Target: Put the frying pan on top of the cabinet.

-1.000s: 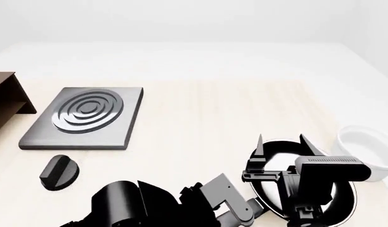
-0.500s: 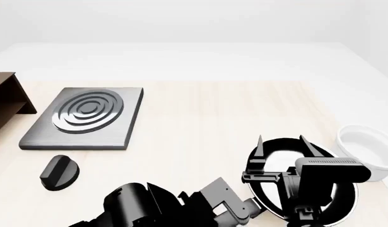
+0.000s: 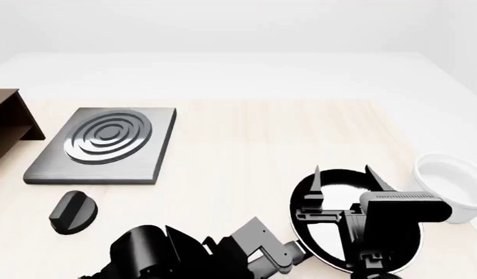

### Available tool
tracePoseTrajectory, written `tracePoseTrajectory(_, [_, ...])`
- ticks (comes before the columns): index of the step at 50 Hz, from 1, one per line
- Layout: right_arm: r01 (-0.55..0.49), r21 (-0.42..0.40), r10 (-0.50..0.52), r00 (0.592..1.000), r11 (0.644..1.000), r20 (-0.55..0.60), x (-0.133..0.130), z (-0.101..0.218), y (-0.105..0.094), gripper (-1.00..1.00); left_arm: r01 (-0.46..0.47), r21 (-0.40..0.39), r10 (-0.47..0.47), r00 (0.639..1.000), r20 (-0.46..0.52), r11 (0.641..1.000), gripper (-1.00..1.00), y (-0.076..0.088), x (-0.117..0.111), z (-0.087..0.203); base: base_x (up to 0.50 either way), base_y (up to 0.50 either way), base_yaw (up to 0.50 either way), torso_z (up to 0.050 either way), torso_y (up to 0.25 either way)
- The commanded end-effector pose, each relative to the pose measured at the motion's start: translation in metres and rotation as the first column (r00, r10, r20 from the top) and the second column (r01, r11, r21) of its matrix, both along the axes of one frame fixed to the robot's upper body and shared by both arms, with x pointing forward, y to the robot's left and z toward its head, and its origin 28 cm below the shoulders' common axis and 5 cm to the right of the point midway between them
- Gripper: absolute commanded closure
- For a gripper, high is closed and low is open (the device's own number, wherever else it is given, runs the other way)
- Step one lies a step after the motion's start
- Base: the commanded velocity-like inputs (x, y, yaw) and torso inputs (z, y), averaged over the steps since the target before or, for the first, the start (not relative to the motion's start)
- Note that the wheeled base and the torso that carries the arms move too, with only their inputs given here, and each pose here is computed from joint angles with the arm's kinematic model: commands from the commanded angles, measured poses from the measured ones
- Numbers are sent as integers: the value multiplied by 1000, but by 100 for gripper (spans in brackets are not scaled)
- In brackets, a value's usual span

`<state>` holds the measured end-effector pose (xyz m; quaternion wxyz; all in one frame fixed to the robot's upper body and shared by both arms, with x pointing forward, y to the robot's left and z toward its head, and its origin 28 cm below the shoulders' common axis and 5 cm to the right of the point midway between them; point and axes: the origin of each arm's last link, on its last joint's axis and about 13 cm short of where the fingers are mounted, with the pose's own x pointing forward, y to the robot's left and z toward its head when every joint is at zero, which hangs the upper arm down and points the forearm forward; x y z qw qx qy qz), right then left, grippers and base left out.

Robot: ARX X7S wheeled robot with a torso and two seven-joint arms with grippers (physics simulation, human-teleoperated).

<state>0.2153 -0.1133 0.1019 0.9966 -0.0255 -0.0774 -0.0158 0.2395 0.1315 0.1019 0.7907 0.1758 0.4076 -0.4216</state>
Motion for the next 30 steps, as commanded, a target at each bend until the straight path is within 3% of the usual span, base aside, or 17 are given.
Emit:
tracePoseTrajectory(1, [0,-1,0,1000,1000,2,0,1,0,-100,-143,25,140,985,104,989,100,41,2,17,0,3,0,0,0])
tracePoseTrajectory(6, [3,0,-3,1000,1000,4,0,1,0,-100,-187,0,186,974,127,982,100,55,1,25,0,0,0,0,0])
tracePoseTrajectory(11, [4,0,-4,1000,1000,3,0,0,-1,-100,-323,-27,323,929,179,946,100,76,19,36,0,0,0,0,0])
tracePoseTrajectory(16, [2,0,-2,1000,1000,3,0,0,0,-100,-485,-95,493,833,250,869,100,100,49,59,0,0,1,0,0])
tracePoseTrajectory(17, [3,0,-3,1000,1000,3,0,0,0,-100,-536,-122,548,795,260,835,100,108,61,67,0,0,0,0,0])
tracePoseTrajectory(21, [4,0,-4,1000,1000,6,0,1,0,-100,-604,-135,612,727,310,786,100,120,77,80,0,0,0,0,3])
tracePoseTrajectory(24, [6,-1,-6,1000,1000,8,-1,2,-1,-100,-659,-158,663,652,368,735,100,129,91,96,0,0,0,0,3])
tracePoseTrajectory(26, [5,-1,-5,1000,1000,9,-1,2,-1,-100,-673,-186,686,628,367,716,100,132,95,105,0,0,0,0,0])
tracePoseTrajectory(27, [4,-1,-4,1000,1000,7,-1,2,-1,-100,-687,-216,706,591,389,694,100,135,99,119,0,0,0,0,0])
tracePoseTrajectory(30, [-1,-3,1,1000,1000,4,-1,1,0,-100,-698,-264,733,544,408,665,100,140,102,142,0,0,0,0,4])
